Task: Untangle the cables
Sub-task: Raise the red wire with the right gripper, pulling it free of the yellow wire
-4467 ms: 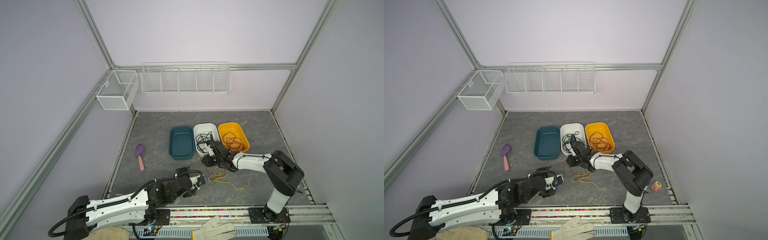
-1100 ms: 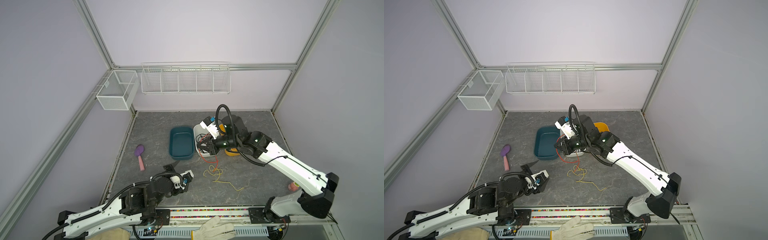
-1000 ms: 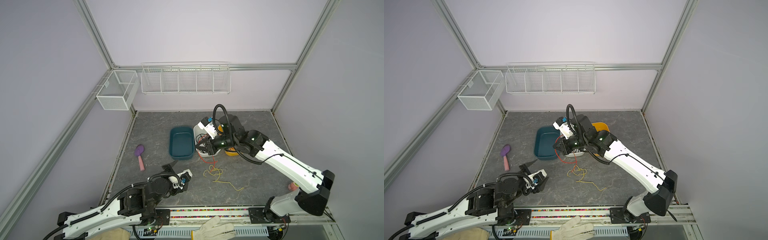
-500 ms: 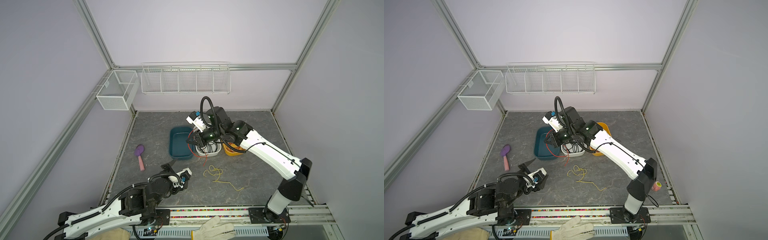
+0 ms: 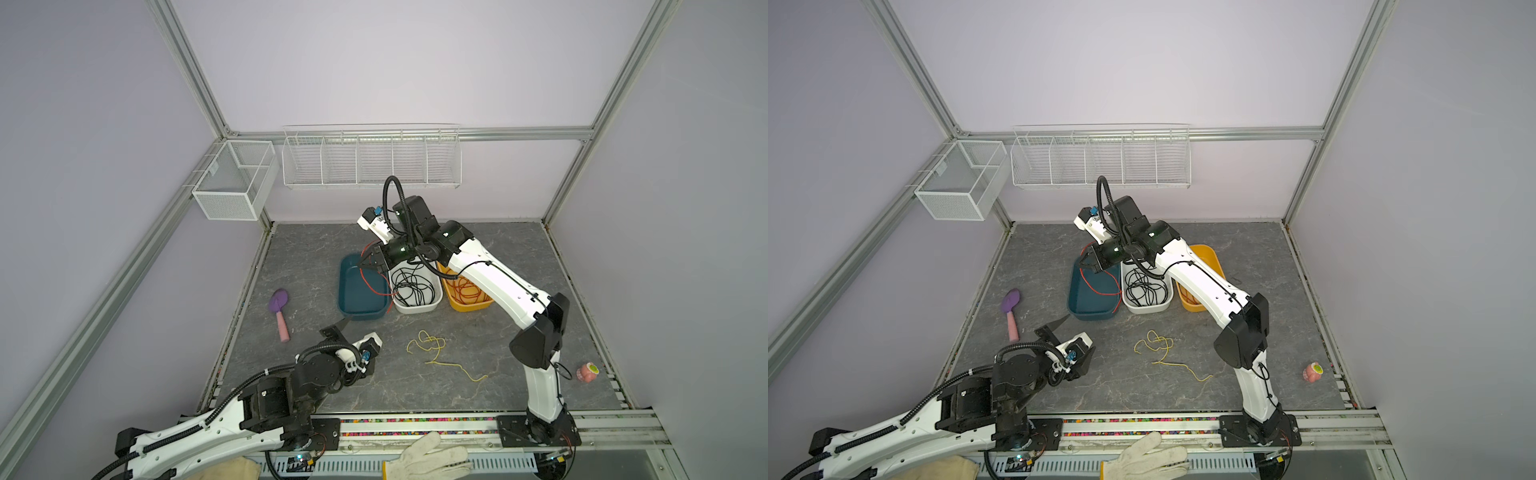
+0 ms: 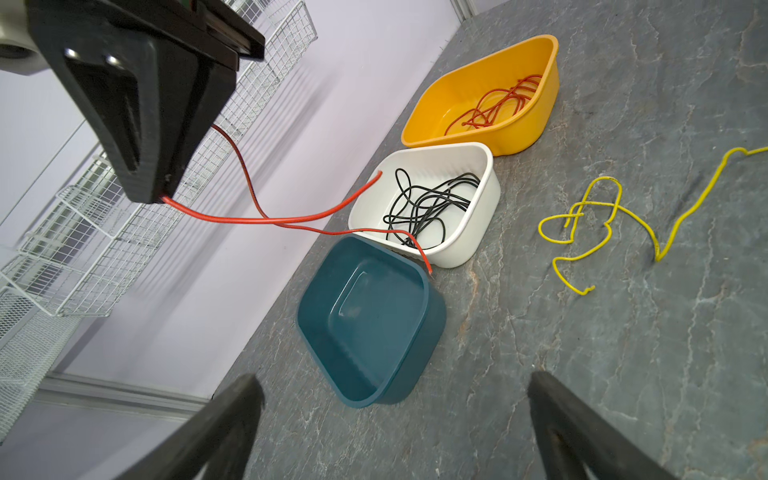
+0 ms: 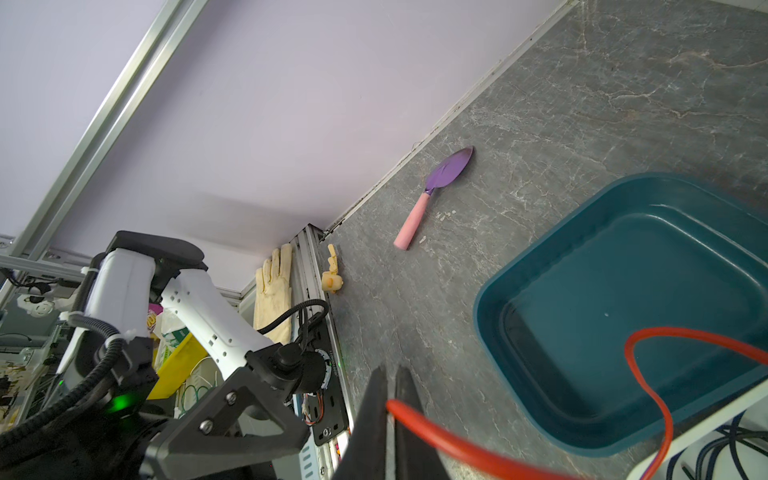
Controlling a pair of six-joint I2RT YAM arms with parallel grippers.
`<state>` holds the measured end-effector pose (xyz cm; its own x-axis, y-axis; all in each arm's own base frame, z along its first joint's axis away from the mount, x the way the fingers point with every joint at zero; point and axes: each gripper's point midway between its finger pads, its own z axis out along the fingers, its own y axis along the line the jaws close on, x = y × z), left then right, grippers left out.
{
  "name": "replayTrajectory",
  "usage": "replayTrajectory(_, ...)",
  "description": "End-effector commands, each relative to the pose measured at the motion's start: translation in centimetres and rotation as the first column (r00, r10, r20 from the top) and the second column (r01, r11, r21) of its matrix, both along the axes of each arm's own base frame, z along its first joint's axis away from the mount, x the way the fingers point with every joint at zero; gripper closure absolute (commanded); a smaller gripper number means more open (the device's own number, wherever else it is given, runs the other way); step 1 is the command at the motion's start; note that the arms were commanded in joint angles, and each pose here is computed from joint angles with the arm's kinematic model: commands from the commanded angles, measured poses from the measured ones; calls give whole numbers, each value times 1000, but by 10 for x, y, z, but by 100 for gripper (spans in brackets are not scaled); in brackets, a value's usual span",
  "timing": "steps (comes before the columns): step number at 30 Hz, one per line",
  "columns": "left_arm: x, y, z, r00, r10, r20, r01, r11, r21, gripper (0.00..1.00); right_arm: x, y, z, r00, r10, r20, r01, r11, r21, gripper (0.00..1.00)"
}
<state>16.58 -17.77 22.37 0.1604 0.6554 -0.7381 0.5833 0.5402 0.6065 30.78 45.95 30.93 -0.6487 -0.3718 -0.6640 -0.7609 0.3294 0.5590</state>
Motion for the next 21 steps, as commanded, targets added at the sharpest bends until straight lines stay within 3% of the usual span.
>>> replayTrajectory(1,0,0,0,1000,-5,-1,5,1000,-12,1,7,5,4,1000,28,7,-29,999,32,93)
replayTrajectory(13,3,1,-3,1000,-3,-24,3,1000,-6,1,27,18,1,999,22,34,-24,998,60,94)
replayTrajectory(16,3,1,-3,1000,-3,-25,3,1000,-9,1,35,4,7,994,-49,96,44,998,48,94)
replayTrajectory(21,3,1,-4,1000,-5,-31,5,1000,-6,1,53,-31,32,983,-151,102,137,982,127,93)
